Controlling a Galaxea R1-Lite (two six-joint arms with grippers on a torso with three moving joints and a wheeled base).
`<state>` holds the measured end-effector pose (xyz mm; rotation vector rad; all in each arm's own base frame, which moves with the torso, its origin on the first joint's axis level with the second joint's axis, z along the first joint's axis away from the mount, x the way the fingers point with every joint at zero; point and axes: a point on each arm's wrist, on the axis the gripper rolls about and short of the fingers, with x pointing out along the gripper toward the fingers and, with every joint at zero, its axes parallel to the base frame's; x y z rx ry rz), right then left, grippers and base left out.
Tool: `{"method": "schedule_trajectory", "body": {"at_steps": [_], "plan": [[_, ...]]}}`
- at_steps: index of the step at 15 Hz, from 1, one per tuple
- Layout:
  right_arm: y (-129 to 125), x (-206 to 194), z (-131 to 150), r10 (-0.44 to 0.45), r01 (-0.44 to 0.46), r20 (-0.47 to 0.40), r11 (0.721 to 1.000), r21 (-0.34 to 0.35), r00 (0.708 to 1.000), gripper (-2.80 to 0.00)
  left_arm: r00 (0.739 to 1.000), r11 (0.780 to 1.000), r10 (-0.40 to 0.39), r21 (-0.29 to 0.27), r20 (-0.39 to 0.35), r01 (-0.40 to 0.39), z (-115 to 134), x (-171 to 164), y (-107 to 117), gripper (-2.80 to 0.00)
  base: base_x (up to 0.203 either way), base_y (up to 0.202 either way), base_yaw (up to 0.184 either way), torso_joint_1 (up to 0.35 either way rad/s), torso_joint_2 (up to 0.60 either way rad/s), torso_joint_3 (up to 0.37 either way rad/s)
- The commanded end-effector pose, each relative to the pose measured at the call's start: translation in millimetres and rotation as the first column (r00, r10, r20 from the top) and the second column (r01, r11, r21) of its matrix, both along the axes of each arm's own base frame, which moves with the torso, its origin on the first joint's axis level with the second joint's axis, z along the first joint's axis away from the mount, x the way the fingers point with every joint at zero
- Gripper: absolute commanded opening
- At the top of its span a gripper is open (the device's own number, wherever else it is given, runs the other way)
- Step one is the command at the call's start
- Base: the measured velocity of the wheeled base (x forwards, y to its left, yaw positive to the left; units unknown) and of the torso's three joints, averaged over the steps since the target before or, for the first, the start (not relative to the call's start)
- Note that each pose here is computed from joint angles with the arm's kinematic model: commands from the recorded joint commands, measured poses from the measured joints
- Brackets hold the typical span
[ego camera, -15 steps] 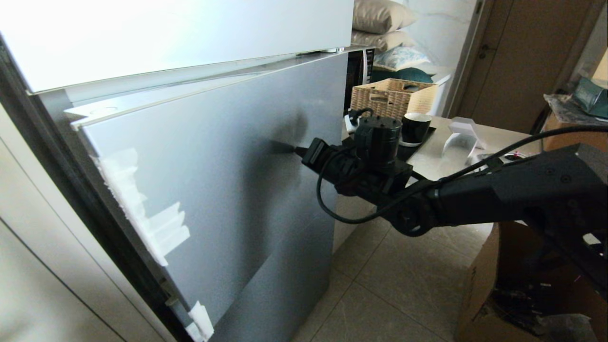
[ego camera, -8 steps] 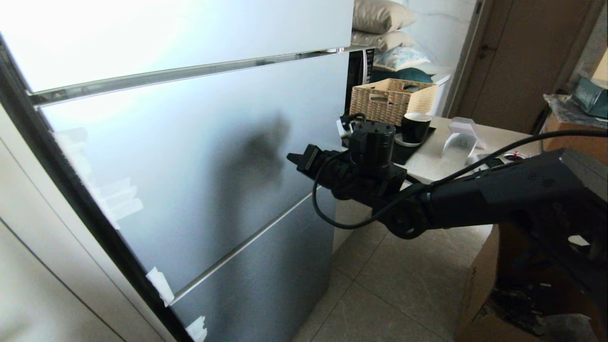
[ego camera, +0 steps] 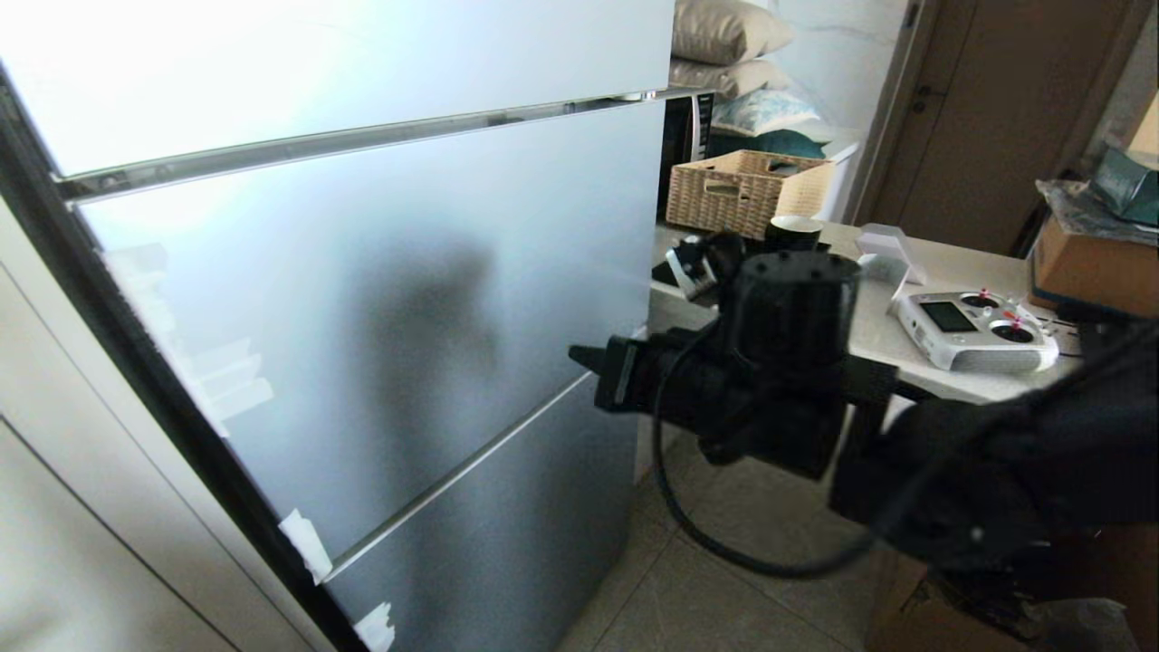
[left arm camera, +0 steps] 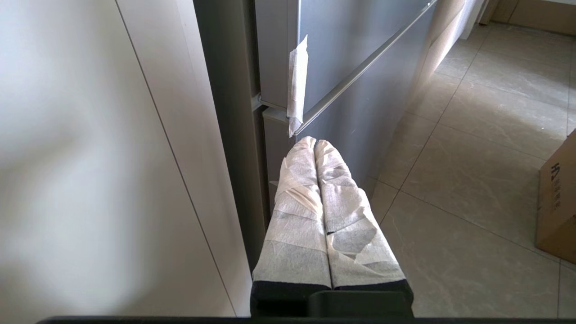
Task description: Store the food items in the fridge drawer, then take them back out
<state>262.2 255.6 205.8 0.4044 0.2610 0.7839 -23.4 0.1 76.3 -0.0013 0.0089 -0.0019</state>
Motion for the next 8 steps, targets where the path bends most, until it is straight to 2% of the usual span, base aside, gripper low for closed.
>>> {"method": "schedule_trajectory", "body": {"at_steps": [1,3,5,6,8], "plan": [[-42,-55,25,-0.014,0.021,0.134,0.998,-0.051,0.991,-2.80,1.000,1.000,0.000,0.000,0.000,0.000,0,0,0,-2.80,0.000,0.000,0.000,0.000,0.00,0.000],[-91,-96,26,-0.053,0.076,0.221,0.992,-0.098,0.974,-2.80,1.000,1.000,0.000,0.000,0.000,0.000,0,0,0,-2.80,0.000,0.000,0.000,0.000,0.00,0.000],[-155,-135,20,-0.163,0.206,0.310,0.972,-0.111,0.937,-2.80,1.000,1.000,0.000,0.000,0.000,0.000,0,0,0,-2.80,0.000,0.000,0.000,0.000,0.00,0.000],[-185,-154,11,-0.239,0.293,0.345,0.949,-0.113,0.908,-2.80,1.000,1.000,0.000,0.000,0.000,0.000,0,0,0,-2.80,0.000,0.000,0.000,0.000,0.00,0.000],[-226,-193,-13,-0.371,0.447,0.398,0.887,-0.114,0.839,-2.80,1.000,1.000,0.000,0.000,-0.001,0.000,0,0,0,-2.80,0.000,0.000,0.000,0.000,0.00,0.000]]}}
